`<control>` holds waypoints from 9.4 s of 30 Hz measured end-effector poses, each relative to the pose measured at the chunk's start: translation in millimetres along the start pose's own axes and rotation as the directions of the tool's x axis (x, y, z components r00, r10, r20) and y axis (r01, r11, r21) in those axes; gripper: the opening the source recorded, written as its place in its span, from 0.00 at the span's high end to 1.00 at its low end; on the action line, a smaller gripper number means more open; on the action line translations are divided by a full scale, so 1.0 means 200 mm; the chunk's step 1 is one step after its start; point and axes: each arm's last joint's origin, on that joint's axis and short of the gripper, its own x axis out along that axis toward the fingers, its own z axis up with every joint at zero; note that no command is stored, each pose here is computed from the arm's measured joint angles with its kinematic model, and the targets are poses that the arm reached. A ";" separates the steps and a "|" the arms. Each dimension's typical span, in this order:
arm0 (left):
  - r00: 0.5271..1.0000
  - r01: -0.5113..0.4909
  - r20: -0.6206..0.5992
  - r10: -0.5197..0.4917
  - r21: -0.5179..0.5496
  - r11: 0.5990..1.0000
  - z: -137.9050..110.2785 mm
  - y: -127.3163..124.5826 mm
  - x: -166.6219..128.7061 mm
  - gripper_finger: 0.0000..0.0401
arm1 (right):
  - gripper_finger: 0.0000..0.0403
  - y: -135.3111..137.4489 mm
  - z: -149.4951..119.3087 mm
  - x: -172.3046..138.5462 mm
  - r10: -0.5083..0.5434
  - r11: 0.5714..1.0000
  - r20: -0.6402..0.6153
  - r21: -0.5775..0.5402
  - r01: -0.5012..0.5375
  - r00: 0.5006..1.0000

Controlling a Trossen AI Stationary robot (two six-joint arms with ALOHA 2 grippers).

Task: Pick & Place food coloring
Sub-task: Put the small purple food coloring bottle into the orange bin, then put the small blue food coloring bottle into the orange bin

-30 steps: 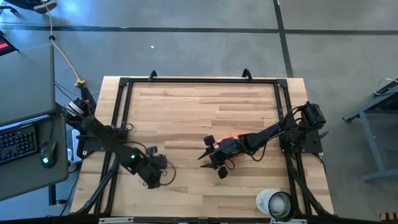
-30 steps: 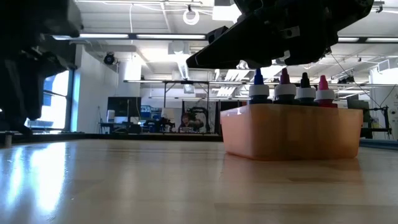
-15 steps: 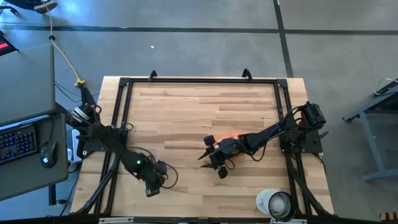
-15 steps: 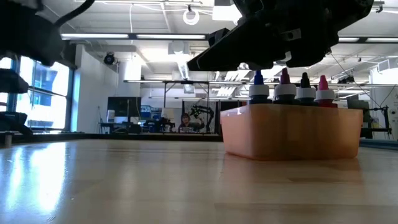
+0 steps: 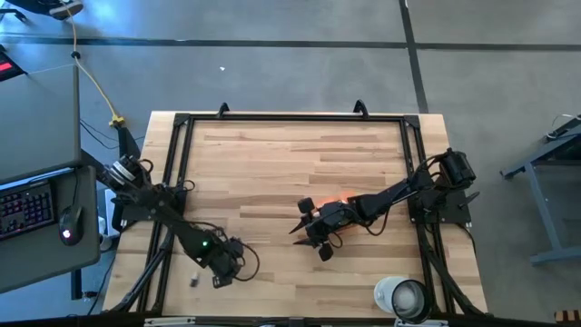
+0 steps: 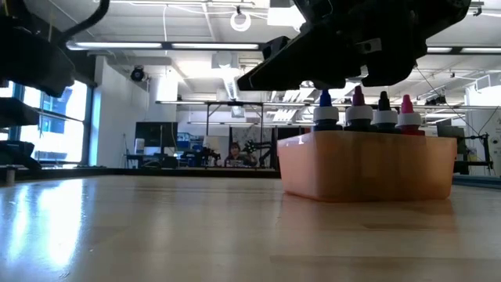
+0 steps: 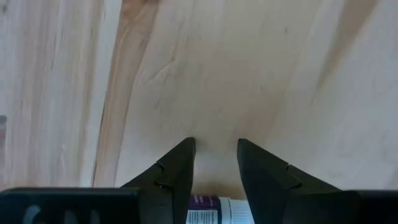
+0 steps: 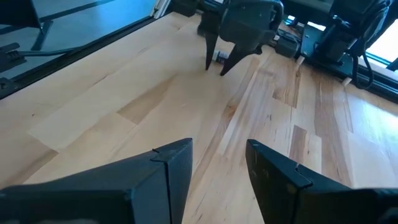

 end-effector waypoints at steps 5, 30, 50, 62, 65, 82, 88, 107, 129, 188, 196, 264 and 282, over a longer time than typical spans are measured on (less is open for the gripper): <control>0.999 0.004 -0.038 -0.013 -0.248 0.969 0.04 0.02 -0.01 0.69 | 0.64 0.00 0.00 0.00 -0.001 1.000 0.003 -0.003 0.001 1.000; 0.994 -0.095 -0.045 0.100 -0.807 0.582 -0.16 -0.17 -0.20 0.69 | 0.64 0.00 0.00 0.00 0.002 0.999 -0.007 -0.037 -0.003 1.000; 0.995 -0.009 0.040 0.087 -0.864 0.504 -0.22 -0.08 -0.02 0.69 | 0.64 0.00 0.00 0.00 0.003 0.999 -0.010 -0.036 -0.004 1.000; 0.991 0.014 0.078 0.106 -0.861 0.508 -0.22 -0.07 -0.01 0.85 | 0.64 -0.01 0.00 -0.01 -0.038 0.999 -0.030 -0.035 0.037 0.999; 0.984 0.046 0.123 0.128 -0.874 0.484 -0.17 -0.07 -0.02 0.85 | 0.64 -0.02 0.05 -0.06 -0.062 0.997 -0.036 -0.037 0.061 0.997; 0.673 0.098 0.680 0.291 -0.473 0.876 0.81 0.31 -0.32 0.79 | 0.64 -0.09 0.30 -0.78 -0.326 0.913 -0.223 0.178 0.367 0.919; 0.566 0.114 0.815 0.125 -0.227 0.967 1.00 0.43 -0.39 0.79 | 0.64 -0.07 0.23 -0.84 -0.279 0.887 -0.365 0.255 0.384 0.888; 0.626 0.118 0.776 -0.075 0.001 0.993 1.11 0.38 -0.03 0.79 | 0.64 -0.04 0.09 -0.78 -0.362 0.898 -0.359 0.113 0.426 0.860; 0.640 0.064 0.763 -0.094 0.069 0.996 1.11 0.38 -0.04 0.59 | 0.64 -0.06 0.11 -0.78 -0.420 0.872 -0.325 0.114 0.476 0.847; 0.663 0.039 -0.735 -0.145 -0.160 0.986 -0.37 0.23 0.01 0.58 | 0.64 -0.05 -0.03 -0.36 -0.301 0.952 -0.268 -0.027 0.306 0.915; 0.622 -0.037 -0.780 -0.063 -0.111 0.993 -0.44 0.19 0.09 0.58 | 0.64 -0.06 -0.02 -0.36 -0.267 0.962 -0.239 -0.013 0.272 0.934; 0.830 -0.470 -0.556 0.046 -0.653 0.594 -0.48 -0.12 -0.07 0.58 | 0.64 -0.05 0.00 -0.35 -0.179 0.981 -0.196 0.037 0.190 0.964; 0.882 -0.328 -0.471 0.002 -0.612 0.720 -0.45 -0.15 -0.05 0.58 | 0.64 -0.05 0.00 -0.35 -0.179 0.982 -0.196 0.019 0.186 0.964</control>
